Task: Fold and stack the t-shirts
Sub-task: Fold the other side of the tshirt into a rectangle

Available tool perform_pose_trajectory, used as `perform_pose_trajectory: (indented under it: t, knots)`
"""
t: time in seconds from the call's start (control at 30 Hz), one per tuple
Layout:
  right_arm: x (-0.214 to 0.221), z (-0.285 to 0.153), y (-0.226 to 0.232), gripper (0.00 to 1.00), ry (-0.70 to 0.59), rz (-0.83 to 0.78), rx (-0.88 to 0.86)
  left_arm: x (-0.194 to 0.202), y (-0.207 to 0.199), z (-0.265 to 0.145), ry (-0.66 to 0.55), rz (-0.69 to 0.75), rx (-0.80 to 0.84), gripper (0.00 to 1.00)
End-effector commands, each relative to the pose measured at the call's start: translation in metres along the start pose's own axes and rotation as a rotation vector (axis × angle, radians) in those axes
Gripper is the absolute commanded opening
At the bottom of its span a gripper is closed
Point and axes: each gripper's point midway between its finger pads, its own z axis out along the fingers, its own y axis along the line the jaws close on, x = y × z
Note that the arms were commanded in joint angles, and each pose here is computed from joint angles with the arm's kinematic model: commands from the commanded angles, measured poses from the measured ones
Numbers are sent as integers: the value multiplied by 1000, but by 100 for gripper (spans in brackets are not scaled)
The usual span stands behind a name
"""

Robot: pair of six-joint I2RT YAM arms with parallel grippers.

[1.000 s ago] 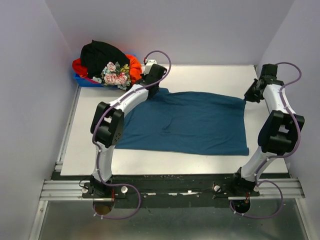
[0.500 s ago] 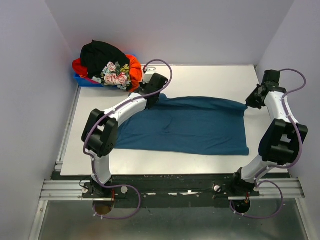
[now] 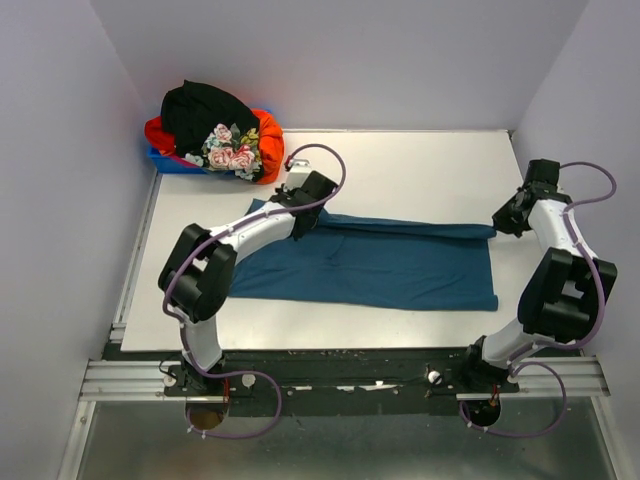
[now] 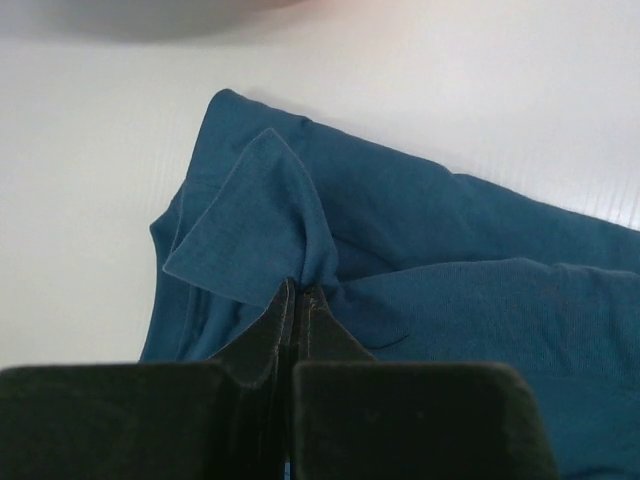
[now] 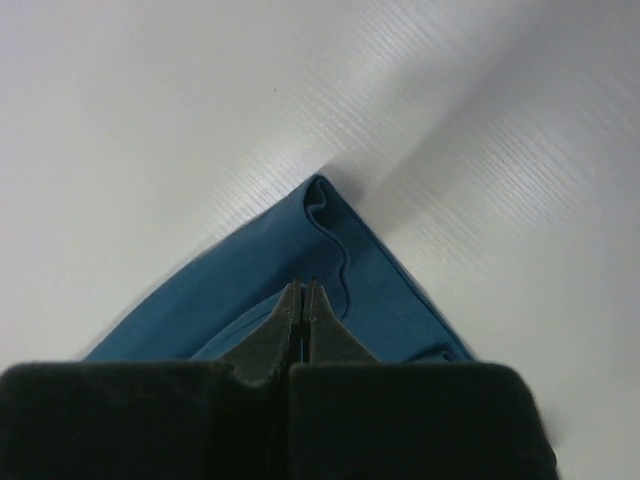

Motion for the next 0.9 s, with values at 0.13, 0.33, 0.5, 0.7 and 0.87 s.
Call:
perform_pose_trajectory:
  t: [0.13,0.33,0.5,0.7,0.87]
  knots:
    - [0,5,-16,1,-47,72,32,14,16,-24,-25,-19,-43,0]
    - [19,15,-29,27,-51,110,51,49,10,-23,24,-19,-51,5]
    - [20,3,-25,59,-105,100,-12,61,14,-24,48,-19,-78,47]
    - [7,-32,-12,68,-222,41,-126,32,27,-52,-9,-62,-35,60]
    - [39,-42,29,64,-161,-41,-339,28,37,-58,-28,-85,-21,59]
